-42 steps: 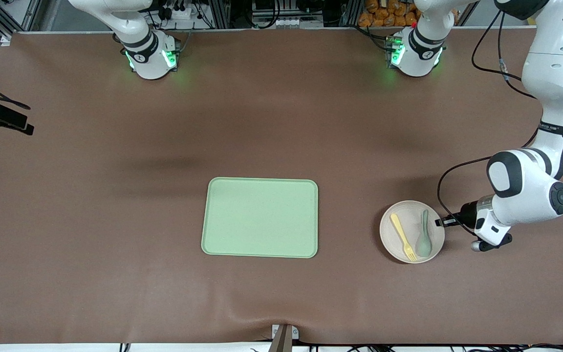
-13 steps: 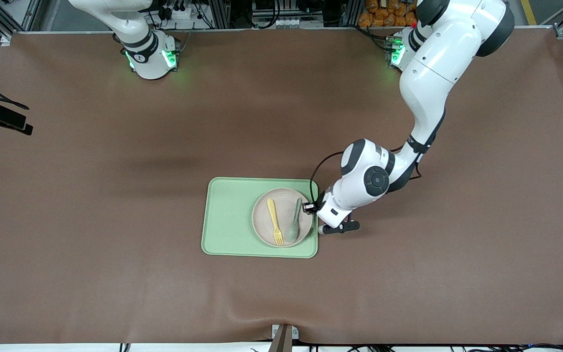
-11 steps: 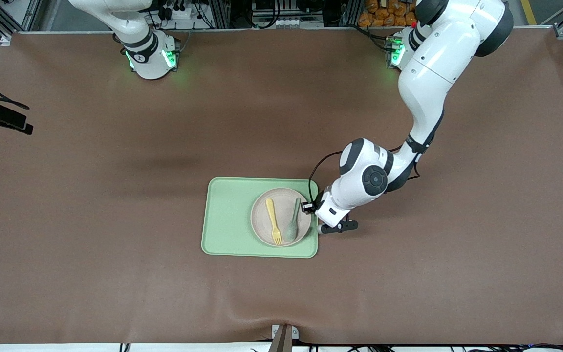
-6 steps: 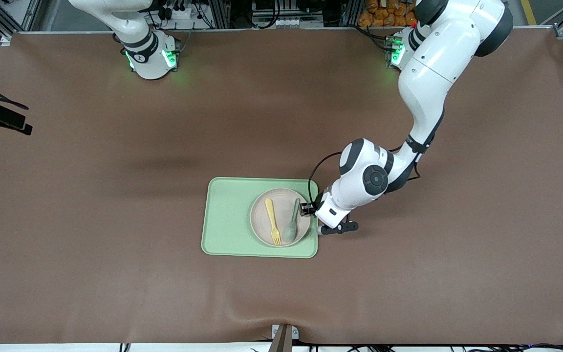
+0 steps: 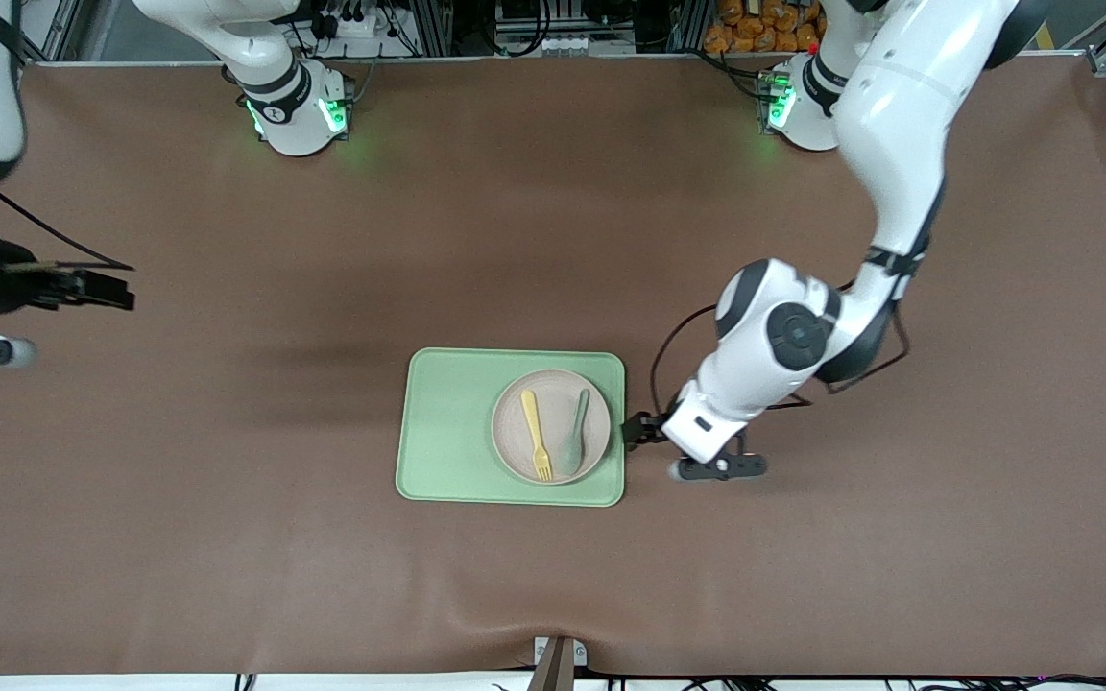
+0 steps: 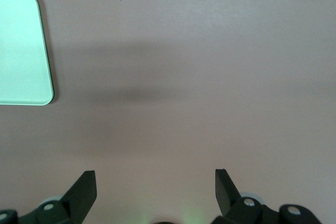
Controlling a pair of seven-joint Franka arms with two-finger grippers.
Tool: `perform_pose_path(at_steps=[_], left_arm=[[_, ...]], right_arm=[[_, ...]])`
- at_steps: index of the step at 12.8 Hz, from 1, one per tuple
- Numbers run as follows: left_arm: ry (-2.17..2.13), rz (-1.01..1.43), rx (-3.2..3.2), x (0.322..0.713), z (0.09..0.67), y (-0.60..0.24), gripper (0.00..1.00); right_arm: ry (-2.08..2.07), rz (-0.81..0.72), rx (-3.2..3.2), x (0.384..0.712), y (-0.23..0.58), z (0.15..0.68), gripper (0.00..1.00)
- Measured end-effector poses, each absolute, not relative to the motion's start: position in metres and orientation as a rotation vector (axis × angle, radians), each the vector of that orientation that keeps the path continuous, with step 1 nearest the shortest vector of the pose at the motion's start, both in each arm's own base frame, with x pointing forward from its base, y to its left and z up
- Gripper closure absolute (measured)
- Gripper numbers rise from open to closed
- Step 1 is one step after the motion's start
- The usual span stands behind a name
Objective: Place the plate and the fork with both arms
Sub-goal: 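Release the plate and withdraw the left gripper while the right gripper approaches, then move the right gripper over the yellow fork on the plate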
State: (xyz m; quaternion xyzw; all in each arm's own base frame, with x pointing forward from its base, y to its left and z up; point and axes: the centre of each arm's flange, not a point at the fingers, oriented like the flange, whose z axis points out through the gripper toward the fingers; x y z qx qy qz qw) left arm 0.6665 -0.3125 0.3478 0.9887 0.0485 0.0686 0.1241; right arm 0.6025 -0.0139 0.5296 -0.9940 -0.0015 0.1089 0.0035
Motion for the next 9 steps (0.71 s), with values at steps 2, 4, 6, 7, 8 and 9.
perform_pose_path(at_steps=[2, 4, 6, 7, 8, 9], left_arm=[[0.157, 0.187, 3.008, 0.666, 0.411, -0.258, 0.00], [0.207, 0.165, 3.142, 0.656, 0.467, -0.200, 0.00], [0.219, 0.107, 3.202, 0.641, 0.515, -0.145, 0.00], [0.202, 0.084, 3.217, 0.633, 0.536, -0.119, 0.00], [0.202, 0.058, 3.225, 0.623, 0.553, -0.098, 0.00], [0.218, 0.023, 3.230, 0.612, 0.568, -0.083, 0.00]], right_arm=[[-0.075, 0.336, -3.110, 0.605, 0.007, 0.530, 0.00], [-0.242, 0.285, -3.108, 0.606, 0.069, 0.533, 0.00], [-0.426, 0.200, -3.104, 0.604, 0.150, 0.526, 0.00], [-0.505, 0.180, -3.098, 0.602, 0.187, 0.515, 0.00], [-0.562, 0.160, -3.093, 0.603, 0.214, 0.500, 0.00], [-0.601, 0.135, -3.088, 0.607, 0.234, 0.483, 0.00]])
